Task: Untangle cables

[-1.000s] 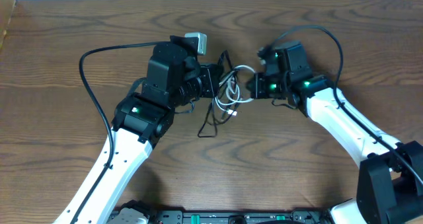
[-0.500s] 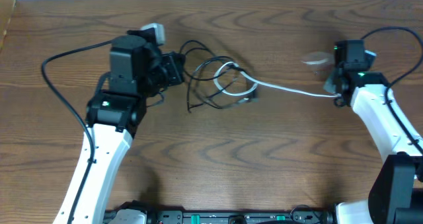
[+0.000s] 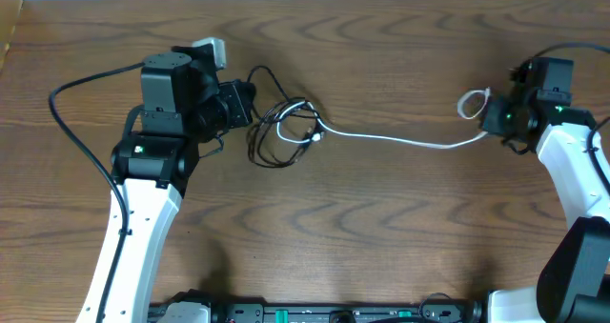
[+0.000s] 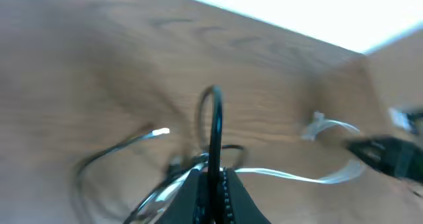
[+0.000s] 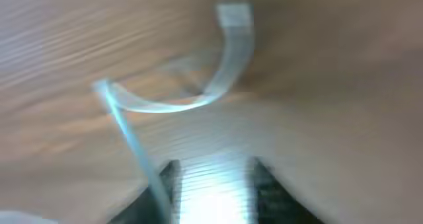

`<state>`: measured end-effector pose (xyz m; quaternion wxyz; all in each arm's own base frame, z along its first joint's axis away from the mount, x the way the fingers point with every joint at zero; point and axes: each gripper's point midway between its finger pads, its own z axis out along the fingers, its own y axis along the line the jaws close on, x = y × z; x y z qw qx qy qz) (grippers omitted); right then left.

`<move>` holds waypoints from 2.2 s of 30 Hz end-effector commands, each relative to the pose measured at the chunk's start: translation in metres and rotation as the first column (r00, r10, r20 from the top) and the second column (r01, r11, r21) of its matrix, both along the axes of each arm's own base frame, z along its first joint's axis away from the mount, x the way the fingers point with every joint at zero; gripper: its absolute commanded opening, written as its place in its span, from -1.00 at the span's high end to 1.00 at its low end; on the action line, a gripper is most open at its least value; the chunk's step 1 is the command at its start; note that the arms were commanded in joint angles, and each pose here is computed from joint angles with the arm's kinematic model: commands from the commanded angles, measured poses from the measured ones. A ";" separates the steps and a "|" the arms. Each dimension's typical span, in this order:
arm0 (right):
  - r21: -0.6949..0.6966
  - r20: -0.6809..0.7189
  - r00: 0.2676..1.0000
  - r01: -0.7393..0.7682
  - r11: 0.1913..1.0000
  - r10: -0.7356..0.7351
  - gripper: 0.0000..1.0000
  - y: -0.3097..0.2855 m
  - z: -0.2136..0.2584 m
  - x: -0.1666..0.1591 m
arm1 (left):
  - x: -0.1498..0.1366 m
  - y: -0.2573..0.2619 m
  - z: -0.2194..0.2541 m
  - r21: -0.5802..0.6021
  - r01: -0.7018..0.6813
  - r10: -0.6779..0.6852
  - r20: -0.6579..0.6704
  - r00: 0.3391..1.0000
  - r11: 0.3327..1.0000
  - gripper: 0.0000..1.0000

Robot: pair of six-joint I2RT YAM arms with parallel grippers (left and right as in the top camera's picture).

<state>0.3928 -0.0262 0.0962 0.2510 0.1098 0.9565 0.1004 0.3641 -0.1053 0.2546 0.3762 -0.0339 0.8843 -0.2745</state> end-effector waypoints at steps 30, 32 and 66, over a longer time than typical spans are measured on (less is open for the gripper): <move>0.051 0.618 0.389 -0.887 0.458 0.683 -0.22 0.274 0.144 -0.019 | -0.033 -0.075 0.156 -0.621 0.380 -0.302 0.232 0.925 0.685 0.85; 0.017 0.597 0.407 -0.868 0.496 0.692 -0.21 0.278 0.138 -0.014 | -0.033 -0.075 0.156 -0.623 0.378 -0.302 0.230 0.925 0.685 0.85; 0.152 0.614 0.635 -0.678 0.719 0.469 0.98 0.291 0.130 0.045 | -0.047 -0.095 0.155 -0.623 0.430 -0.373 0.229 0.899 0.654 0.85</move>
